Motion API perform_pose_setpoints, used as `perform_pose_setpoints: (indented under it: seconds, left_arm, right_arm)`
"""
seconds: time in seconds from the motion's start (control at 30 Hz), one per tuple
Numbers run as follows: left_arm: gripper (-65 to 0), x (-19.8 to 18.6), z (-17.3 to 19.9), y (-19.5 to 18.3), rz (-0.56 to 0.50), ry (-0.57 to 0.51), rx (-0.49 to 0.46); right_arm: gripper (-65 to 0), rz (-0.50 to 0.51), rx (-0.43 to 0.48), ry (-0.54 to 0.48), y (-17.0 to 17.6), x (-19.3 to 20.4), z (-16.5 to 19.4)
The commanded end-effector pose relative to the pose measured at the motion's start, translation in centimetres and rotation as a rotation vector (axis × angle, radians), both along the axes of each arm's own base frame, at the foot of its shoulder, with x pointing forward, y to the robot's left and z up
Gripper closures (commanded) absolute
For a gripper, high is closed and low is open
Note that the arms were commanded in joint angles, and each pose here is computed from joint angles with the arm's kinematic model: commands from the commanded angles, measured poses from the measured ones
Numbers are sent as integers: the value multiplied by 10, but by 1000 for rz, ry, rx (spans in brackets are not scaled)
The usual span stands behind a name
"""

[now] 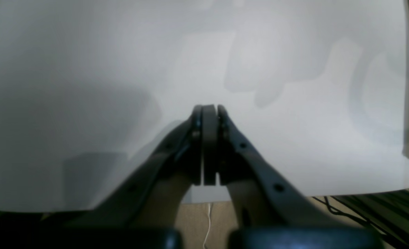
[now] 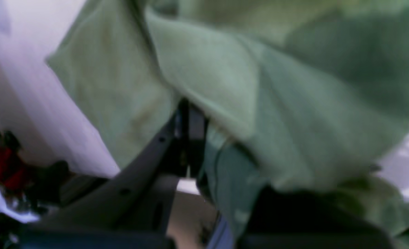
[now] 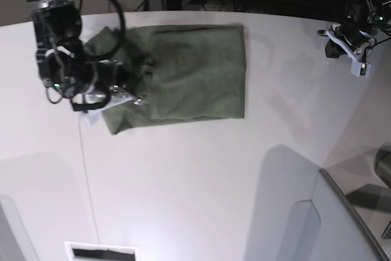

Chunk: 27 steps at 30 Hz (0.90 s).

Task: Layout the t-shirt on the table in an organized manner, then fold the t-shirt properly
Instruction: 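Lift the grasped end with the right gripper and fold it over the shirt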

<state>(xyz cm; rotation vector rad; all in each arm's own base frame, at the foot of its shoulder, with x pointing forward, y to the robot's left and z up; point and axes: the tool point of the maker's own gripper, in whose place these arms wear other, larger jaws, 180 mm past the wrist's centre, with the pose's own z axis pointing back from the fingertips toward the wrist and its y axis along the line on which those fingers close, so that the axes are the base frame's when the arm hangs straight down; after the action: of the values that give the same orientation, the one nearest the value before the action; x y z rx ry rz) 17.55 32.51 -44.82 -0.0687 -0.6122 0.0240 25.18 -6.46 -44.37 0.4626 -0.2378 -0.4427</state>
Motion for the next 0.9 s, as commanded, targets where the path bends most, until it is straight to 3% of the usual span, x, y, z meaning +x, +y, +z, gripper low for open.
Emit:
perform_pose_setpoints:
  seconds: [0.0, 0.2, 0.43, 0.67, 0.87]
  left_arm:
    - [0, 9, 11, 5, -9, -40, 14]
    - [0, 8, 10, 6, -6, -37, 13]
    - [0, 9, 11, 6, -7, -39, 13]
    - [0, 8, 10, 6, -6, -37, 12]
    - [0, 8, 10, 6, -5, -36, 12]
  right_arm:
    - [-6, 6, 7, -31, 9, 9, 10]
    - [-6, 109, -23, -39, 58, 6, 14]
    - [-6, 155, -113, -80, 87, 17, 26]
    - [-6, 184, -81, -76, 114, 24, 32]
    - [-6, 289, -109, -49, 141, 8, 17]
